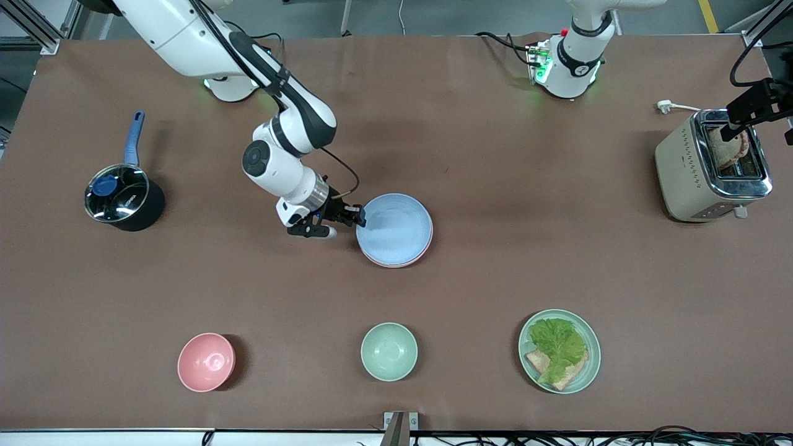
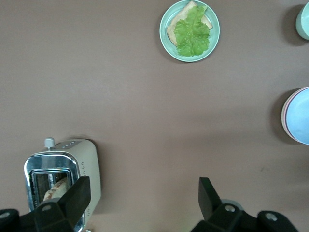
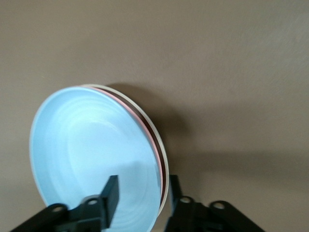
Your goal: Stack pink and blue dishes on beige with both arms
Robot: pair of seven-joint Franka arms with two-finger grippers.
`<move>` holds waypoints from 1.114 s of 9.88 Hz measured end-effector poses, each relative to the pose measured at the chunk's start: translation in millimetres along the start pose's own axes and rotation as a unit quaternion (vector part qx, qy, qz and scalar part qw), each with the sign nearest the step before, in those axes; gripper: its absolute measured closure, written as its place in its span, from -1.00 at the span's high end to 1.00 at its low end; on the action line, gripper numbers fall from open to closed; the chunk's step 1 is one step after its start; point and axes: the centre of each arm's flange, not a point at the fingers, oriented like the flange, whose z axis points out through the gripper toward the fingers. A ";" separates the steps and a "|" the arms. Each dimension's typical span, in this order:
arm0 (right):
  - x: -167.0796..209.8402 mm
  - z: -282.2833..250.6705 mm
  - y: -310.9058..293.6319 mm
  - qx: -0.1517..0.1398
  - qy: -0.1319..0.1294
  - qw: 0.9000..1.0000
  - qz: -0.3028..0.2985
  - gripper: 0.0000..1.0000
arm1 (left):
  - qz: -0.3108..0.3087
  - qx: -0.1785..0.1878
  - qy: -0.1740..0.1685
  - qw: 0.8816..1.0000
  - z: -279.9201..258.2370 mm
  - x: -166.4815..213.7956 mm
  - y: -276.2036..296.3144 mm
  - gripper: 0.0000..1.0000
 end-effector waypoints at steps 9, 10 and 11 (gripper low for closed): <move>90.0 -431.2 109.0 -0.172 0.032 0.983 0.057 1.00 | -0.065 -0.002 0.002 0.998 8.8 4.0 0.8 0.97; 86.1 -465.9 116.2 -0.184 0.025 0.982 0.045 1.00 | -0.071 -0.002 0.002 0.997 9.2 4.4 1.7 0.97; 81.0 -495.8 123.5 -0.194 0.024 0.980 0.022 1.00 | -0.072 -0.002 0.002 0.997 9.7 4.6 2.4 0.97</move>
